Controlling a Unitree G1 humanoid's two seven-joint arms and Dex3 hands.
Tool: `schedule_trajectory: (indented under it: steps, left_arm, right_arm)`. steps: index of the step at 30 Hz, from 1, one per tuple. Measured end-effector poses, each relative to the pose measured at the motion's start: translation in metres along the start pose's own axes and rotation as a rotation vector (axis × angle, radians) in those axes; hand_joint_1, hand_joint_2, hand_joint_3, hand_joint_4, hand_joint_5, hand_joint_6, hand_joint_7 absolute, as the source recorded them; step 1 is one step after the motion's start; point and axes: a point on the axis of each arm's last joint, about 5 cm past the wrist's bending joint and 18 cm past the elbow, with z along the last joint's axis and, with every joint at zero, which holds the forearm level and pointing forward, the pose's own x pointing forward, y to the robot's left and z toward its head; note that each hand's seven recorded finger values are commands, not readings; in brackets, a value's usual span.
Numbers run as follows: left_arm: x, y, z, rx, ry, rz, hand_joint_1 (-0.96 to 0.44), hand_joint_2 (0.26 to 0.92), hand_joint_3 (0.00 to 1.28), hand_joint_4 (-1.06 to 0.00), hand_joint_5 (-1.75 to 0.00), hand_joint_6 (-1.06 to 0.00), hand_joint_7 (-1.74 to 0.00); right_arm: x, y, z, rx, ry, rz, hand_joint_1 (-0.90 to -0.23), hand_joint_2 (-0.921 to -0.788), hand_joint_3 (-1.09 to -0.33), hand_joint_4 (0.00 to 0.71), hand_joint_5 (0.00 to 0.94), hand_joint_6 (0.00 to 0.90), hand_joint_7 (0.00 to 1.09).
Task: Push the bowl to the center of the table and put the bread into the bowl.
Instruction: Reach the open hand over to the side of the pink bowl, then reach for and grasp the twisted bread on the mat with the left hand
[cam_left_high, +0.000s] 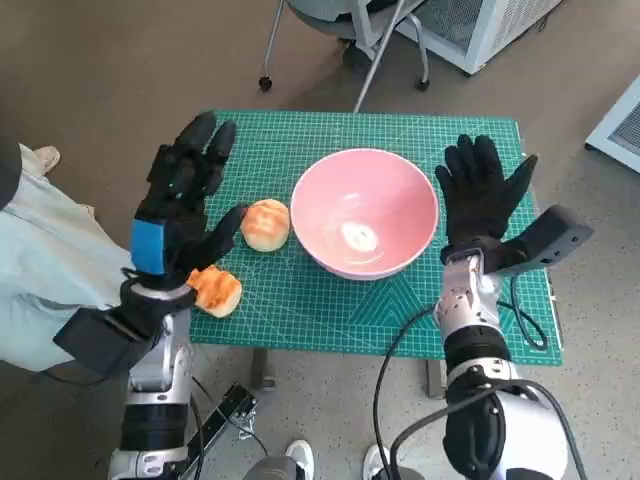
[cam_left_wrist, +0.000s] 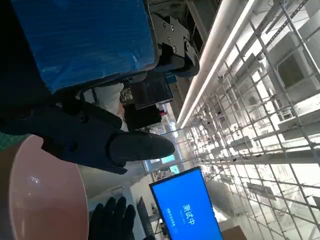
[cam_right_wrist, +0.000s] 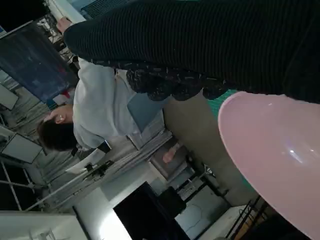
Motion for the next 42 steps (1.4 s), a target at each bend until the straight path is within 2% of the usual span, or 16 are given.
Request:
schedule_trajectory:
  steps: [5,9,13,15,17,20,24,26,28,31,35,38,42]
  left_arm:
    - [-0.014,0.017,0.003,0.074,0.040,-0.012,-0.39,0.921,0.29,-0.36,0.00,-0.29,-0.33]
    - [-0.024,0.036,0.010,0.186,0.100,-0.073,-0.38,0.921,0.29,-0.37,0.00,-0.28,-0.32]
    - [-0.030,0.061,0.024,0.340,0.185,-0.178,-0.38,0.921,0.28,-0.37,0.00,-0.27,-0.31]
    - [-0.029,0.069,0.030,0.389,0.205,-0.201,-0.38,0.921,0.27,-0.37,0.00,-0.27,-0.31]
    - [-0.027,0.074,0.036,0.426,0.214,-0.226,-0.35,0.921,0.18,-0.36,0.00,-0.27,-0.30]
    - [-0.022,0.087,0.048,0.543,0.286,-0.350,-0.34,0.918,0.11,-0.35,0.00,-0.27,-0.28]
    - [-0.013,0.103,0.065,0.697,0.399,-0.487,-0.30,0.910,0.03,-0.33,0.00,-0.32,-0.19]
    - [-0.010,0.108,0.070,0.735,0.426,-0.515,-0.29,0.909,0.02,-0.32,0.00,-0.33,-0.17]
    - [-0.007,0.109,0.072,0.755,0.440,-0.536,-0.26,0.871,0.01,-0.32,0.00,-0.35,-0.14]
    - [0.000,0.108,0.069,0.783,0.502,-0.614,-0.23,0.839,0.00,-0.31,0.00,-0.37,-0.11]
    - [0.004,0.105,0.059,0.786,0.580,-0.698,-0.19,0.811,0.00,-0.31,0.00,-0.39,-0.09]
    - [0.006,0.100,0.051,0.796,0.623,-0.762,-0.17,0.796,0.00,-0.30,0.00,-0.40,-0.08]
    - [0.008,0.097,0.039,0.827,0.687,-0.834,-0.16,0.784,0.00,-0.30,0.00,-0.41,-0.06]
  right_arm:
    - [0.0012,-0.003,0.004,-0.001,-0.009,0.001,-0.392,-0.921,-0.861,0.200,0.001,0.001,0.82]
    - [0.0029,-0.006,0.009,-0.020,-0.033,0.008,-0.397,-0.921,-0.859,0.193,0.001,0.003,0.81]
    - [0.0054,-0.007,0.018,-0.107,-0.093,0.050,-0.401,-0.921,-0.855,0.205,0.005,0.024,0.76]
    - [0.0067,-0.008,0.023,-0.134,-0.121,0.060,-0.402,-0.921,-0.855,0.207,0.006,0.027,0.75]
    - [0.0077,-0.008,0.027,-0.171,-0.148,0.082,-0.456,-0.921,-0.804,0.266,0.016,0.081,0.70]
    - [0.0084,0.000,0.034,-0.276,-0.235,0.213,-0.491,-0.921,-0.762,0.311,0.027,0.122,0.68]
    - [0.0093,0.010,0.050,-0.397,-0.408,0.402,-0.516,-0.921,-0.724,0.361,0.040,0.164,0.66]
    - [0.0094,0.013,0.057,-0.431,-0.474,0.456,-0.519,-0.921,-0.718,0.369,0.041,0.171,0.66]
    - [0.0089,0.015,0.062,-0.454,-0.519,0.496,-0.507,-0.921,-0.720,0.375,0.040,0.164,0.66]
    - [0.0051,0.021,0.068,-0.510,-0.617,0.629,-0.503,-0.921,-0.716,0.379,0.032,0.138,0.67]
    - [0.0008,0.030,0.073,-0.545,-0.703,0.768,-0.513,-0.921,-0.709,0.373,0.021,0.115,0.71]
    - [-0.0013,0.033,0.075,-0.544,-0.740,0.818,-0.517,-0.921,-0.707,0.367,0.014,0.104,0.74]
    - [-0.0045,0.033,0.076,-0.543,-0.770,0.843,-0.519,-0.921,-0.706,0.359,0.007,0.085,0.79]
